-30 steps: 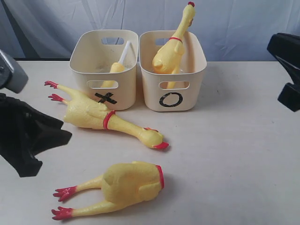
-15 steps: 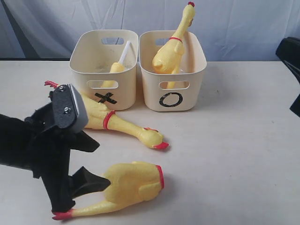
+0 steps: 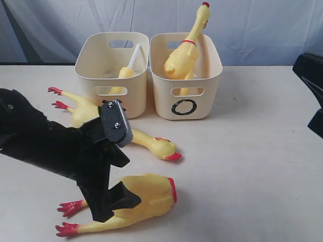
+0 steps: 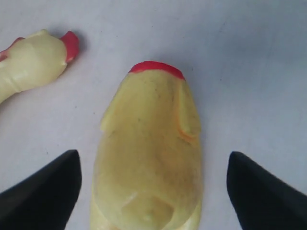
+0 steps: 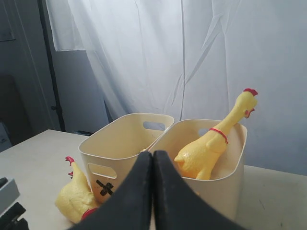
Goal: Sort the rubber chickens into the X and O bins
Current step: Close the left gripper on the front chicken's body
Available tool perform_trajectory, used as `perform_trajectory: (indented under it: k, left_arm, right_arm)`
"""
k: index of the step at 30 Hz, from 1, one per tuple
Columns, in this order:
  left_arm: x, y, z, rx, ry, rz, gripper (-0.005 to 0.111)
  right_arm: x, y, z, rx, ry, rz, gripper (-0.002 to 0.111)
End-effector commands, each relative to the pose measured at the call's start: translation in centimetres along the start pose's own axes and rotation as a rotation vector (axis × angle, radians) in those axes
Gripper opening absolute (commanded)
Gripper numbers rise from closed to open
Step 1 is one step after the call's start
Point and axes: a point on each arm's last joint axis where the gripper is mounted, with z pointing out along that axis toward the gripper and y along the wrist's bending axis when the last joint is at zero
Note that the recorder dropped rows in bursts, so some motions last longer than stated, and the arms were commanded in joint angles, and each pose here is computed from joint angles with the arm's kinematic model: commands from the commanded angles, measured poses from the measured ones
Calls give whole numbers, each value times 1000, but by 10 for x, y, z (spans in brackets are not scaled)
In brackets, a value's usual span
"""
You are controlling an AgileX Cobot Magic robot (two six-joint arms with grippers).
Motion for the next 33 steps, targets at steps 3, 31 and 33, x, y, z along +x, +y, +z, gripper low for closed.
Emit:
perform_trajectory:
  k: [3,31,33]
  left_arm:
    - [-2,9,21,27,38,-27,78]
    - [16,4,45,192,163,-33,0]
    - [16,2,44,216,164,-35,0]
  right_arm:
    - [1,0,-1,-3,-4,-2,-1]
    - [1,0,-1,-3,-4,5,-1]
    - [1,0,-1,-3,-4,5,-1]
